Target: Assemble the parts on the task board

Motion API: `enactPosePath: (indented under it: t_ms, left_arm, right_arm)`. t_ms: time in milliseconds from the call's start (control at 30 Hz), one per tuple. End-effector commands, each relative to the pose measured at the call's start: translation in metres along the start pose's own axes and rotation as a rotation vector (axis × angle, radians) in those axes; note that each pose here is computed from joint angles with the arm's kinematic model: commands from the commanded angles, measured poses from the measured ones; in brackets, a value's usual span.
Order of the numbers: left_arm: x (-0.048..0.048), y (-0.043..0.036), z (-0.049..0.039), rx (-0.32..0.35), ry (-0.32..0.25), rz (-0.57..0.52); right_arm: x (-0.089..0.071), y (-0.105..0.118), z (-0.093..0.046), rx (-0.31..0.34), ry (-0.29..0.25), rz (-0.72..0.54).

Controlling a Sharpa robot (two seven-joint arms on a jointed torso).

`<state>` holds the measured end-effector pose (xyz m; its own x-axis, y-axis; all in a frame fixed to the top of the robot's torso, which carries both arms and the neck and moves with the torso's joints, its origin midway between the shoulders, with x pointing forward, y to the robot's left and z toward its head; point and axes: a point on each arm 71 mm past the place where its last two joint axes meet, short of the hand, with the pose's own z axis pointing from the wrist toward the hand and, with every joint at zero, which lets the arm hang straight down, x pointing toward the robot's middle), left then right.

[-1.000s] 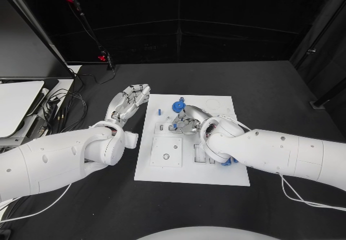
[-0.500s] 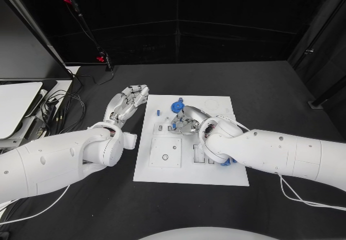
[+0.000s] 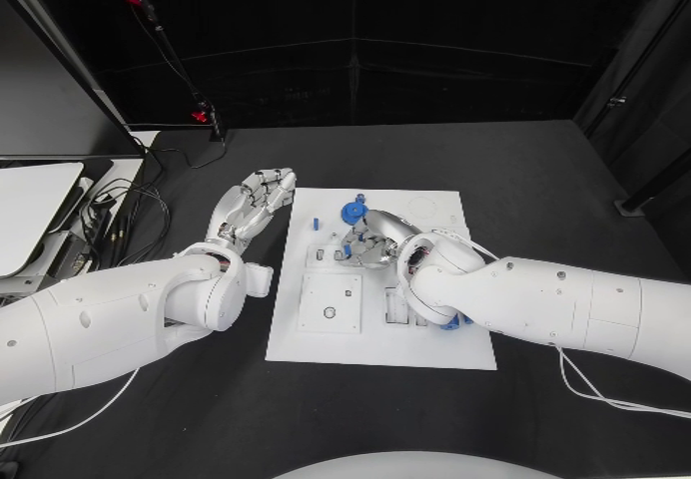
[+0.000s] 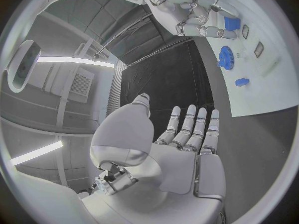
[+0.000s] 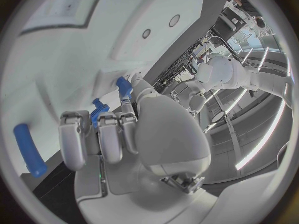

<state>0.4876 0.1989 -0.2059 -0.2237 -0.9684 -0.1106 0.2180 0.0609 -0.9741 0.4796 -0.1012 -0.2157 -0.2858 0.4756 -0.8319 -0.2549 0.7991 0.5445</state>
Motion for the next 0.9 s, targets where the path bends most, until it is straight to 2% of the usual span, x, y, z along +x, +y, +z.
enactPosePath:
  t_ms: [33,300,433,533,567,633,700,900]
  left_arm:
    - [0.0008,-0.0153,-0.0009,0.208,0.008,-0.001]
    - [0.0011,-0.0152,-0.0009,0.208,0.009,-0.002]
    - [0.0011,-0.0151,-0.0009,0.208,0.011,-0.004]
    - [0.0005,-0.0149,-0.001,0.207,0.011,-0.003]
    - [0.0005,-0.0148,-0.001,0.207,0.011,-0.003]
    - [-0.0007,-0.0148,-0.0014,0.203,0.009,0.0]
    - [-0.0022,-0.0153,-0.0018,0.201,0.011,0.006]
    - [-0.0095,-0.0244,-0.0004,0.185,0.031,0.052]
  right_arm:
    - [-0.003,0.004,0.0,-0.033,-0.035,0.002]
    - [-0.006,0.006,-0.001,-0.065,-0.078,0.003]
    - [-0.012,0.008,-0.003,-0.112,-0.15,0.025]
    - [-0.019,0.009,-0.006,-0.173,-0.211,0.06]
    - [-0.019,0.009,-0.007,-0.178,-0.216,0.064]
    - [-0.026,0.009,-0.012,-0.226,-0.275,0.114]
    - [-0.031,0.009,-0.016,-0.249,-0.308,0.154]
    - [-0.054,0.003,-0.034,-0.306,-0.339,0.263]
